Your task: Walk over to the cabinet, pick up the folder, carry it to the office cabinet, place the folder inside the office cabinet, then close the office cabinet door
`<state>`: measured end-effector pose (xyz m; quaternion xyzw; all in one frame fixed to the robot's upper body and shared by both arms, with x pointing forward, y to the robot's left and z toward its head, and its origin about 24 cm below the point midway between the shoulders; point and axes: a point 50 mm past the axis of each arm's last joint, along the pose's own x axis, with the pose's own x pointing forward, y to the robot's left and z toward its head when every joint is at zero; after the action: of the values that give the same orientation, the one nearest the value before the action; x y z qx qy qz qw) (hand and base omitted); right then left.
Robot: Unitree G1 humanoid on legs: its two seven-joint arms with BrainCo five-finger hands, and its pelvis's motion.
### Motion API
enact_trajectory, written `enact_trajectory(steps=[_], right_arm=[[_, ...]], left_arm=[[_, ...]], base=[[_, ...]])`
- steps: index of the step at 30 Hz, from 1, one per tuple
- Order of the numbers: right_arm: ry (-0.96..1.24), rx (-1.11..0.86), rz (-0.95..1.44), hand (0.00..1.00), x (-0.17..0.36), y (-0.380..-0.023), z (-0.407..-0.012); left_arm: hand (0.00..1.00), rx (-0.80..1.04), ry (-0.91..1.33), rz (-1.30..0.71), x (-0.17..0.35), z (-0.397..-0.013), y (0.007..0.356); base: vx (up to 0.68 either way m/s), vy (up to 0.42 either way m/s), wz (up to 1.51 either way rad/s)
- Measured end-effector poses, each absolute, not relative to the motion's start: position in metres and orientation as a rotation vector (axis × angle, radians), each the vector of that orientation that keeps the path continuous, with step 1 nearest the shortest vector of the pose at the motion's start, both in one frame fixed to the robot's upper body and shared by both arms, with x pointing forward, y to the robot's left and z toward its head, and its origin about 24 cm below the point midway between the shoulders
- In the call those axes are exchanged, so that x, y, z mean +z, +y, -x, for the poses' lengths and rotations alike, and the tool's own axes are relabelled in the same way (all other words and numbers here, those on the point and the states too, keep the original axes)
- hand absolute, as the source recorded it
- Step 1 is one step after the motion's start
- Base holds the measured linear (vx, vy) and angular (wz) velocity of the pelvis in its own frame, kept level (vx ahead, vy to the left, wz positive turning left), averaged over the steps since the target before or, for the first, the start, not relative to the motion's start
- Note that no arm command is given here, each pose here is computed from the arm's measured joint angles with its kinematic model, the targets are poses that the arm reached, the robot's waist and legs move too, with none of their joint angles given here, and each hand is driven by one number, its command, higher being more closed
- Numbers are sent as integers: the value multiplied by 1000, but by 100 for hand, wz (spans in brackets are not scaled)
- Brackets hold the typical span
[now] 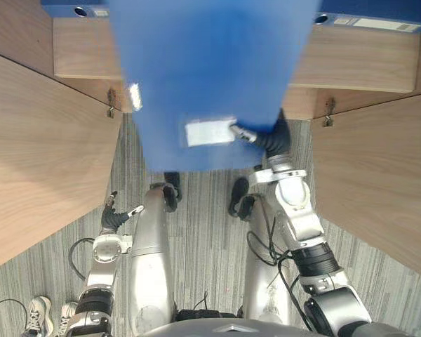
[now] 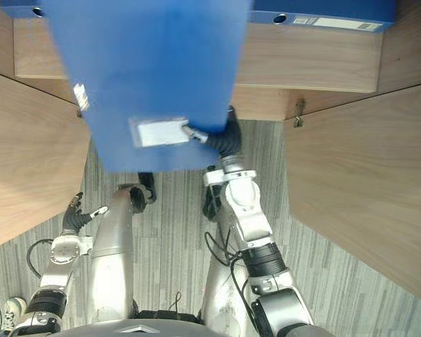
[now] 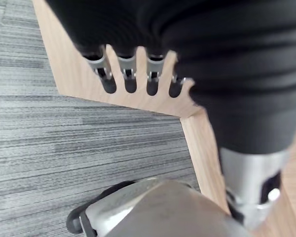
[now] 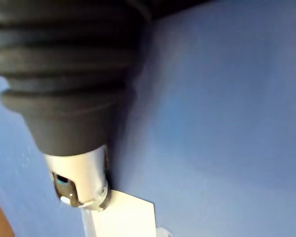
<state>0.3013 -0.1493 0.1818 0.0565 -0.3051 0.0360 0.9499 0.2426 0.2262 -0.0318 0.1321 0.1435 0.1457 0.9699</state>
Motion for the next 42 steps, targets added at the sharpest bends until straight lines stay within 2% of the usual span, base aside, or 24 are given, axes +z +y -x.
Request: enact_trajectory(steps=[10,16,24,35,36,42], right_arm=[[-735,-206,-459,100,219,-209,-315],[-773,-238,-636,100,258,-209,-338],[-815,-286,-848,100,306,-229,-351],[-708,-333,-1097,100,309,-238,-365],[-701,-337,-1112,0,309,-239,-366],[-639,-357,-1234,0,302,-242,-370]], left_arm=[[0,294,193,-246,-16,-238,225],[0,311,167,-240,-7,-248,225],[0,339,173,-175,-9,-248,222],[0,357,252,-160,-24,-243,221],[0,356,253,-160,-24,-243,221],[0,343,266,-165,-26,-243,217]], base=[[27,-70,8],[-21,-66,3],[-10,-12,0],[-11,-8,0],[0,0,0],[0,0,0]])
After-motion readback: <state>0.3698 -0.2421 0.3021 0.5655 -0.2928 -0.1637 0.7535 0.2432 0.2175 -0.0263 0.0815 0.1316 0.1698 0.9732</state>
